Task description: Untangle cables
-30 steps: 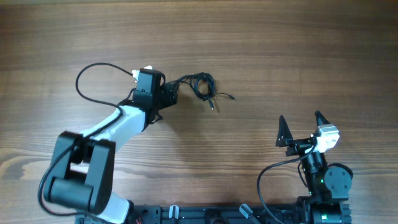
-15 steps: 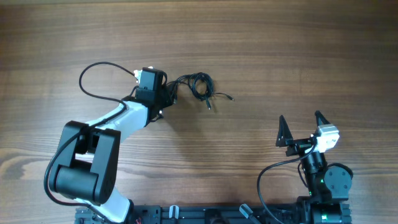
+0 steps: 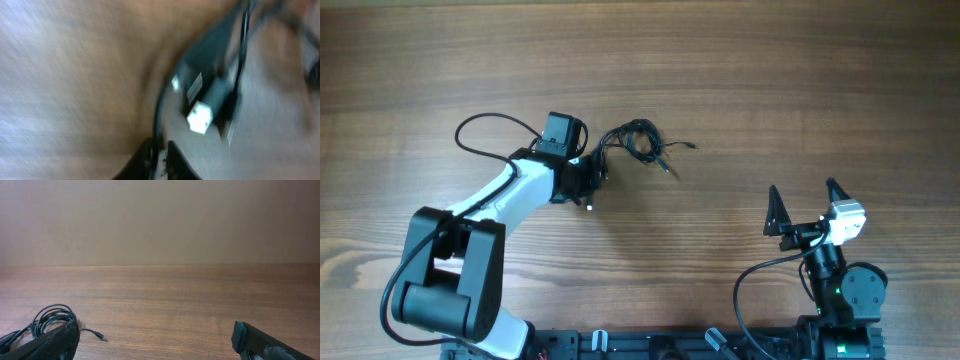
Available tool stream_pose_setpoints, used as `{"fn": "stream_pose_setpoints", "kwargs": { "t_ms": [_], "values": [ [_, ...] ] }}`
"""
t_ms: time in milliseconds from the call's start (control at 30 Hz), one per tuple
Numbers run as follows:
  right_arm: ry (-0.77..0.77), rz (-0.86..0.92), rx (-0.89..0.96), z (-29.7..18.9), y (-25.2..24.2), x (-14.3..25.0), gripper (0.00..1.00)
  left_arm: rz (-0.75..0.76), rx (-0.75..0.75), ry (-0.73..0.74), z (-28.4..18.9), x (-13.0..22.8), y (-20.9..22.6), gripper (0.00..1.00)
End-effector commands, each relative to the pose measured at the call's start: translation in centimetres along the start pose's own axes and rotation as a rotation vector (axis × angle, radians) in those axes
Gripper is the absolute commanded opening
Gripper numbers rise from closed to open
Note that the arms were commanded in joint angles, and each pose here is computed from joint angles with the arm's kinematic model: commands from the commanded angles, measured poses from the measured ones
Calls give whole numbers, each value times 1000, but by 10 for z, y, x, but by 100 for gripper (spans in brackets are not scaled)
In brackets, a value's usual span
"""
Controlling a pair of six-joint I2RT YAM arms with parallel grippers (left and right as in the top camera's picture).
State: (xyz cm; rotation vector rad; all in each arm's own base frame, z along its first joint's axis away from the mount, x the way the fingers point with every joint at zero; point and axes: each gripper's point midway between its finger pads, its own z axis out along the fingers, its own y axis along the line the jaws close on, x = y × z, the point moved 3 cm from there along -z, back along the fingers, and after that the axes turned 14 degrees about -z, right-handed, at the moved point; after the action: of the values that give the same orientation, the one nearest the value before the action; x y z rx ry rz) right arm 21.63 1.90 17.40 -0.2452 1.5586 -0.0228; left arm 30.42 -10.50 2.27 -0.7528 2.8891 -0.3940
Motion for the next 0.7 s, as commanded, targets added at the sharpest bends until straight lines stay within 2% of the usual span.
{"fn": "stream_pose_setpoints", "kwargs": {
  "t_ms": [0,33,67,200,233,300,433,567,667],
  "values": [
    [-7,-19,3,0,0,-1,100,-54,-7,299,20,59,21,28],
    [-7,-19,3,0,0,-1,100,-61,15,333,18,64,18,33],
    [-7,-19,3,0,0,-1,100,-67,44,362,16,68,14,52],
    [-7,-19,3,0,0,-1,100,-49,84,324,1,57,-1,79],
    [-7,-19,3,0,0,-1,100,-41,95,303,-6,51,-7,84],
    [-7,-19,3,0,0,-1,100,-21,110,234,-23,35,-20,100],
    [-7,-19,3,0,0,-1,100,-7,113,13,-49,-7,-38,100],
    [-7,-18,3,0,0,-1,100,-20,-50,-278,-52,-52,-19,100],
    [-7,-19,3,0,0,-1,100,-26,-82,-372,-55,-67,-17,100]
  ]
}}
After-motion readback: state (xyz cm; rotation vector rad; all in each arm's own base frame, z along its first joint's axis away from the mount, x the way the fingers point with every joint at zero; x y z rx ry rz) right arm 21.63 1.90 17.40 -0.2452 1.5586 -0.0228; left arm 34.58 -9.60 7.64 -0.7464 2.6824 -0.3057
